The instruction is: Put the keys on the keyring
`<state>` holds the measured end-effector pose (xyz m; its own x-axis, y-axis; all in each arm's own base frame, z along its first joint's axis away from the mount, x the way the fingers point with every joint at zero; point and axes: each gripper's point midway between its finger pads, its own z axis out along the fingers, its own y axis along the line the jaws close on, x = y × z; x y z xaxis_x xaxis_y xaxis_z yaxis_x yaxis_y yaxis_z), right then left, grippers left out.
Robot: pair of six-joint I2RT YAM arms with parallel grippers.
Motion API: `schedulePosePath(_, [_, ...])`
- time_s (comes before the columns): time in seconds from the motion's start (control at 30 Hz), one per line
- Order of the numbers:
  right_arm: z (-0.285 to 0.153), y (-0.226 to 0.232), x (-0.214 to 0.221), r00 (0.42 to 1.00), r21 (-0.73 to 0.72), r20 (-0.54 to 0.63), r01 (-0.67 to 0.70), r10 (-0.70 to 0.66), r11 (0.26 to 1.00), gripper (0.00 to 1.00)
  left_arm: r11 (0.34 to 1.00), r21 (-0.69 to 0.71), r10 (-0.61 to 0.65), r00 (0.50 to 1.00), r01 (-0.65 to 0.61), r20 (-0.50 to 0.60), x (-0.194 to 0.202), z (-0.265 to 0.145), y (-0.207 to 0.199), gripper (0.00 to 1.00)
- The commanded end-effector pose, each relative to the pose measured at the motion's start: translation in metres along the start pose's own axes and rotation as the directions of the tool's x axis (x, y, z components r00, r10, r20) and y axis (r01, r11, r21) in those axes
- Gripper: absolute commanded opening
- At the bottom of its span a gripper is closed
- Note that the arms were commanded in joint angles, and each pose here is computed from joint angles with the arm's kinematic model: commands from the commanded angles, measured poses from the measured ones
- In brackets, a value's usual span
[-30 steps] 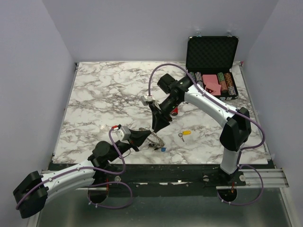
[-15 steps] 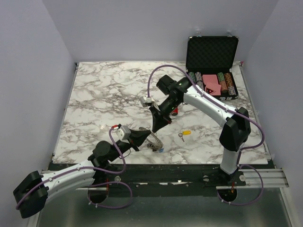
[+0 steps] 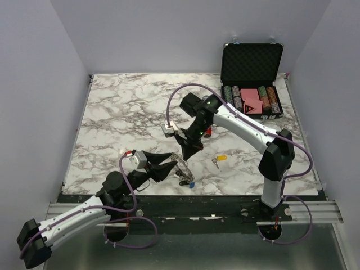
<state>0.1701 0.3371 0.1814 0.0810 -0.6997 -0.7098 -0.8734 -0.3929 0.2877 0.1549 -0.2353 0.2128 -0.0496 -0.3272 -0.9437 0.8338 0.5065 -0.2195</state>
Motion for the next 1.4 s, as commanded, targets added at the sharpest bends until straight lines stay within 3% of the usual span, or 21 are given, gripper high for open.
schedulePosePath(0.0, [-0.009, 0.001, 0.005, 0.992, 0.052, -0.125, 0.027, -0.020, 0.998, 0.00, 0.998, -0.062, -0.035, 0.991, 0.027, -0.128, 0.053, -0.024, 0.016, 0.53])
schedulePosePath(0.2, [-0.012, 0.000, 0.004, 0.983, 0.065, -0.180, 0.042, -0.030, 0.997, 0.00, 1.000, 0.011, -0.011, 0.986, 0.013, -0.165, 0.059, -0.021, 0.004, 0.57])
schedulePosePath(0.23, [-0.012, 0.000, 0.003, 0.982, 0.067, -0.185, 0.048, -0.035, 0.997, 0.00, 1.000, 0.025, -0.003, 0.984, 0.007, -0.177, 0.061, -0.019, 0.002, 0.63])
schedulePosePath(0.33, [-0.011, 0.001, 0.001, 0.981, 0.066, -0.187, 0.055, -0.042, 0.996, 0.00, 0.999, 0.041, 0.040, 0.975, -0.032, -0.218, 0.069, -0.015, 0.003, 0.99])
schedulePosePath(0.57, [-0.004, 0.006, 0.004, 0.981, 0.040, -0.190, 0.050, -0.041, 0.998, 0.00, 0.991, 0.020, 0.137, 0.980, -0.135, -0.144, 0.047, -0.002, 0.011, 0.99])
schedulePosePath(0.77, [-0.003, 0.010, 0.001, 0.984, 0.026, -0.171, 0.055, -0.050, 0.998, 0.00, 0.991, -0.006, 0.131, 0.990, -0.132, -0.043, 0.034, -0.013, 0.014, 0.99])
schedulePosePath(0.93, [-0.002, 0.012, -0.001, 0.986, 0.015, -0.157, 0.065, -0.062, 0.998, 0.00, 0.980, 0.039, 0.196, 0.979, -0.195, -0.051, 0.035, -0.012, 0.009, 0.90])
schedulePosePath(1.0, [-0.002, 0.014, -0.001, 0.986, 0.008, -0.151, 0.066, -0.064, 0.998, 0.00, 0.975, 0.084, 0.212, 0.975, -0.206, -0.065, 0.036, -0.009, 0.003, 0.80])
schedulePosePath(1.07, [-0.002, 0.015, -0.001, 0.986, 0.006, -0.148, 0.072, -0.070, 0.997, 0.00, 0.973, 0.116, 0.209, 0.974, -0.198, -0.085, 0.039, -0.007, -0.001, 0.64])
schedulePosePath(1.37, [-0.002, 0.019, -0.004, 0.988, -0.006, -0.129, 0.088, -0.088, 0.996, 0.00, 0.977, 0.123, 0.184, 0.979, -0.173, -0.083, 0.039, -0.005, -0.001, 0.48])
